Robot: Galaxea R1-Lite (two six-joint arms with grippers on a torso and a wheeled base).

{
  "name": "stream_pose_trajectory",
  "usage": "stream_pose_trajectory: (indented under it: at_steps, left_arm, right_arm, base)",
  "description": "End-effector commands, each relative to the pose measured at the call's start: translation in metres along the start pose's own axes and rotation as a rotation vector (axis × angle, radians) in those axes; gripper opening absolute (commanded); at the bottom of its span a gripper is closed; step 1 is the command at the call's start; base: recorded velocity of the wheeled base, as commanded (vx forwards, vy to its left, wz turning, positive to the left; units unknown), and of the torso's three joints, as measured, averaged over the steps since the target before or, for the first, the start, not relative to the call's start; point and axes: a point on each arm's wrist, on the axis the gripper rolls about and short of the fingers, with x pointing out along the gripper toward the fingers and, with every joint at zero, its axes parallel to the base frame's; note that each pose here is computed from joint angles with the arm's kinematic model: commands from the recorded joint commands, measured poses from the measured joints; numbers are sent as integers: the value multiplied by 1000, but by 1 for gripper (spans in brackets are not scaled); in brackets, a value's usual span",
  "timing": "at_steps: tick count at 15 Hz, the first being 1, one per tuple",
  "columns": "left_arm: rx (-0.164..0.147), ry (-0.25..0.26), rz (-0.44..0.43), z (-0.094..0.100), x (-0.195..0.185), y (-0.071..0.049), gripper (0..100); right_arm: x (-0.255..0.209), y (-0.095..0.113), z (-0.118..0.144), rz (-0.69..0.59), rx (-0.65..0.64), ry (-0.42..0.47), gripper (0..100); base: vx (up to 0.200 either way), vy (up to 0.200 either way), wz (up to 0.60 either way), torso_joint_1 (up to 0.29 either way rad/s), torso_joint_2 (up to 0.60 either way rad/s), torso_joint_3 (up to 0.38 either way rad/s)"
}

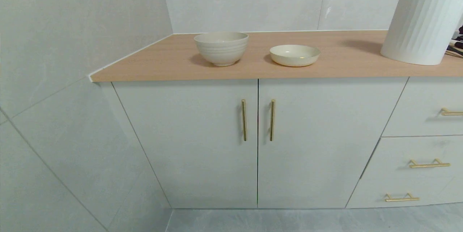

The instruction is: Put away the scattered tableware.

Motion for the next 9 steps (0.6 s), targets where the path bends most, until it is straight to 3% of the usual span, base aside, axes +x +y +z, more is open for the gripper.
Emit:
stream_pose_trajectory:
  at_steps: [1, 6, 7, 8, 9]
  left_arm:
    - [0, 0, 0, 0, 0, 0, 100]
    - [0, -2, 0, 0, 0, 0, 100]
    - [0, 0, 0, 0, 0, 0, 100]
    - [0, 0, 0, 0, 0, 0, 100]
    - [0, 0, 0, 0, 0, 0, 100]
  right_arm:
    - [0, 0, 0, 0, -5, 0, 100]
    - [2, 1, 5, 51, -19, 29, 100]
    - [7, 2, 32, 127, 0, 43, 100]
    - [15, 3, 82, 192, 56, -3, 100]
    - [29, 5, 106, 249, 63, 37, 100]
  base:
    - [0, 0, 0, 0, 0, 0]
    - [0, 0, 0, 0, 0, 0]
    - [0, 0, 0, 0, 0, 0]
    - [0, 0, 0, 0, 0, 0]
    - [0, 0, 0, 0, 0, 0]
